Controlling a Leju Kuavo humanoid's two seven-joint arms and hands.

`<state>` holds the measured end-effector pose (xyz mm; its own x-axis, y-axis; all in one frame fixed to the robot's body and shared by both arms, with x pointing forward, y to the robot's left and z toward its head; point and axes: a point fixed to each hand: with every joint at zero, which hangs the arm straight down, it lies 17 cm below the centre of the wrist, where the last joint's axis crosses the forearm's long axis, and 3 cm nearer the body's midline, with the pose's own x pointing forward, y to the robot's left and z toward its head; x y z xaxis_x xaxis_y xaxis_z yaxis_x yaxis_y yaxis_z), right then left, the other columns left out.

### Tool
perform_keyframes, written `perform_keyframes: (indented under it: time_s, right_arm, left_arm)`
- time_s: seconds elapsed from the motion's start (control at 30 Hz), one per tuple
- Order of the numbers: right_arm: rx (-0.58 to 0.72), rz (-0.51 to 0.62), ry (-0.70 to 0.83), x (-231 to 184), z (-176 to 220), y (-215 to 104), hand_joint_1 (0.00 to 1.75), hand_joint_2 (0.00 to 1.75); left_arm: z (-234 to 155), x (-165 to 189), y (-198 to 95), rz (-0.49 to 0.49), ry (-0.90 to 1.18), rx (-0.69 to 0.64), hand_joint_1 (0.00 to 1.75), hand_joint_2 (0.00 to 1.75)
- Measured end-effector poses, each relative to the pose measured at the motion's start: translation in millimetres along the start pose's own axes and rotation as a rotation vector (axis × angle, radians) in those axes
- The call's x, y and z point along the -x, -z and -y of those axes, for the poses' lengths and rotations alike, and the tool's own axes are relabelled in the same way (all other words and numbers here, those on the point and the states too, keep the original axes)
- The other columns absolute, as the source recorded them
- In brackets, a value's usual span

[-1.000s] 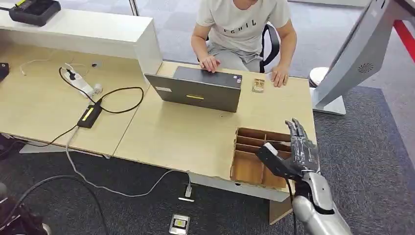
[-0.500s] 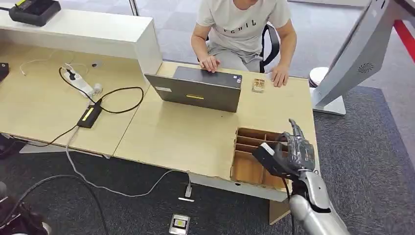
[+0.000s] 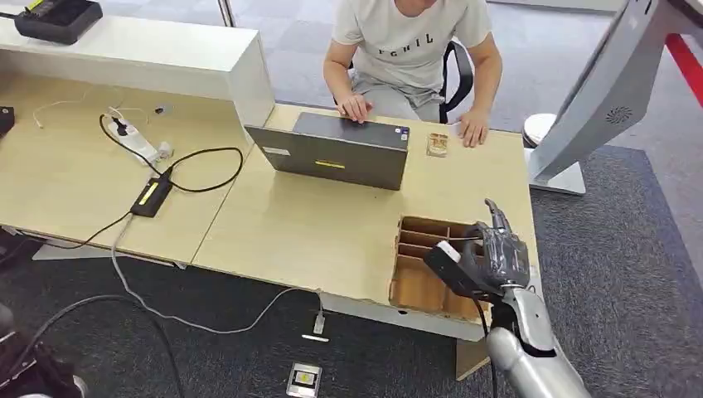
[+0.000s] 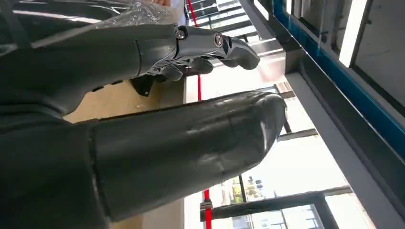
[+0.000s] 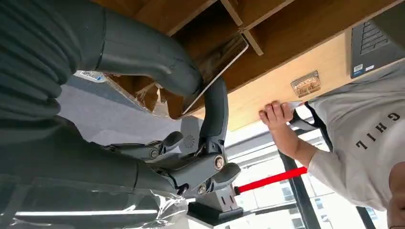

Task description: Pass the card to the sensor for recognition and then transmit it.

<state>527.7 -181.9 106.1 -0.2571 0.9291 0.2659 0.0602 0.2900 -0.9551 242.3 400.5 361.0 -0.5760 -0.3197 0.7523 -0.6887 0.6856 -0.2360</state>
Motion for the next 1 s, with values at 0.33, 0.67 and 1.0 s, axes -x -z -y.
perform_keyframes:
  time_s: [0.33, 0.67, 1.0]
  right_arm:
    - [0.005, 0.001, 0.000, 0, 0, 2, 1.75, 1.75]
    - [0.077, -0.049, 0.051, 10, 29, 11, 1.75, 1.75]
    - [0.226, -0.126, 0.239, 27, 108, 21, 1.75, 1.75]
  left_arm:
    - [2, 2, 1, -0.008, -0.011, -0.001, 0.00, 0.00]
    - [5, 5, -1, -0.019, -0.024, 0.004, 0.00, 0.00]
    - [5, 8, -1, -0.027, -0.031, 0.004, 0.00, 0.00]
